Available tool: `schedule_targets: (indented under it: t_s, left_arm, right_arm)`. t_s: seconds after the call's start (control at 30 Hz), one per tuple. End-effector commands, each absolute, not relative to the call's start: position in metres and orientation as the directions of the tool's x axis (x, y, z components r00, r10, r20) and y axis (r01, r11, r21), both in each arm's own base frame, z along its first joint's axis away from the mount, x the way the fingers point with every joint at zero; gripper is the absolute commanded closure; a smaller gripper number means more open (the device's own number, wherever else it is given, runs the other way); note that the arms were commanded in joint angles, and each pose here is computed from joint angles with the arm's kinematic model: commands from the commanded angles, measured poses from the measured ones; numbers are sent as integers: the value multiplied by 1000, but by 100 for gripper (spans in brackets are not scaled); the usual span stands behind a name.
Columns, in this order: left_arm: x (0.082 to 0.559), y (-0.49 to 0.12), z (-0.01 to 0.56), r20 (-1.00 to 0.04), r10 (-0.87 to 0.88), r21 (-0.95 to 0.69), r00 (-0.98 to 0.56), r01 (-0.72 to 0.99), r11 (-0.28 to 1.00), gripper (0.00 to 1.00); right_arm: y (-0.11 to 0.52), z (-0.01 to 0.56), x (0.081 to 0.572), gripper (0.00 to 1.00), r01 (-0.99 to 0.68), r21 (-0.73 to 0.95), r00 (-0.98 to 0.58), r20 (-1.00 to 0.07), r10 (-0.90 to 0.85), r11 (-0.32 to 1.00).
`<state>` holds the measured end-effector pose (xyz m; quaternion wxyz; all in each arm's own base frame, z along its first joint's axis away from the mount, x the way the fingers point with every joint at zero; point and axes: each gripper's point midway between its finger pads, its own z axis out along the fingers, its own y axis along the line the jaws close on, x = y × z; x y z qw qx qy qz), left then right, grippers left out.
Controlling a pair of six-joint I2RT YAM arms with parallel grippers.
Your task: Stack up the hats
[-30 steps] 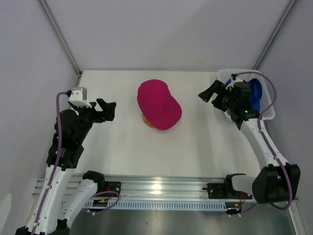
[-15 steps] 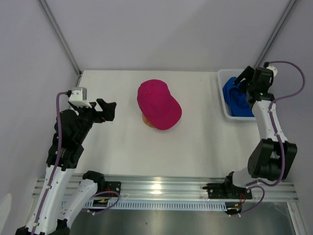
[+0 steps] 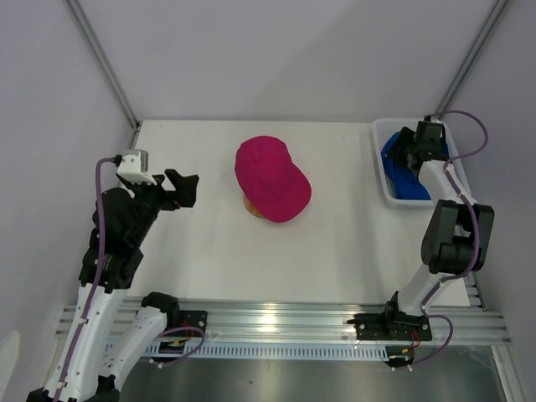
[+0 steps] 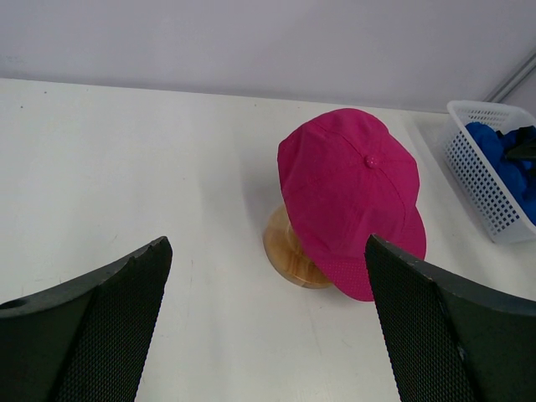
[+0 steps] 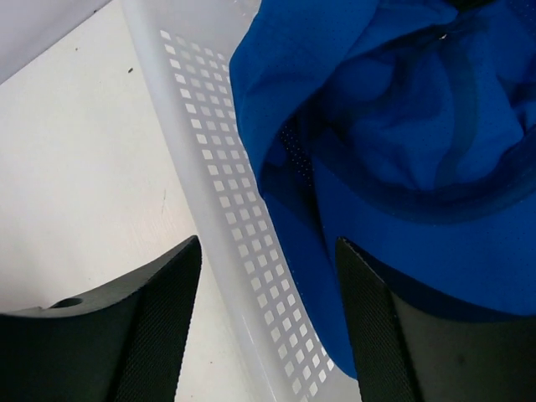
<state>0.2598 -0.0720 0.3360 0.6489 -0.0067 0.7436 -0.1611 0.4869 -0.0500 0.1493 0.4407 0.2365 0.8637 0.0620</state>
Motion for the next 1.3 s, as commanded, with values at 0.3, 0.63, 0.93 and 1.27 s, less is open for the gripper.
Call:
schedule_targets:
  t_s: [0.3,0.63,0.93,1.27]
  left_arm:
    - [267,-73,340,-970,-184,-215,-160,204,955,0]
    - [269,-73,338,-969,-183,-215,-165,203,955,1]
    - [268,-73,339,-970,-183,-214,-161,204,955,0]
    - [266,-73,342,-971,-184,-214,-154,206,955,1]
  right_arm:
    - [-38,144,459,43,271,270,-551,-743,378,924]
    - [-38,128,465,44,279,244,-569,-737,365,929]
    - [-37,104,471,46,299,171,-608,-724,326,939]
    - [-47,90,472,65,336,118,-625,-714,314,935]
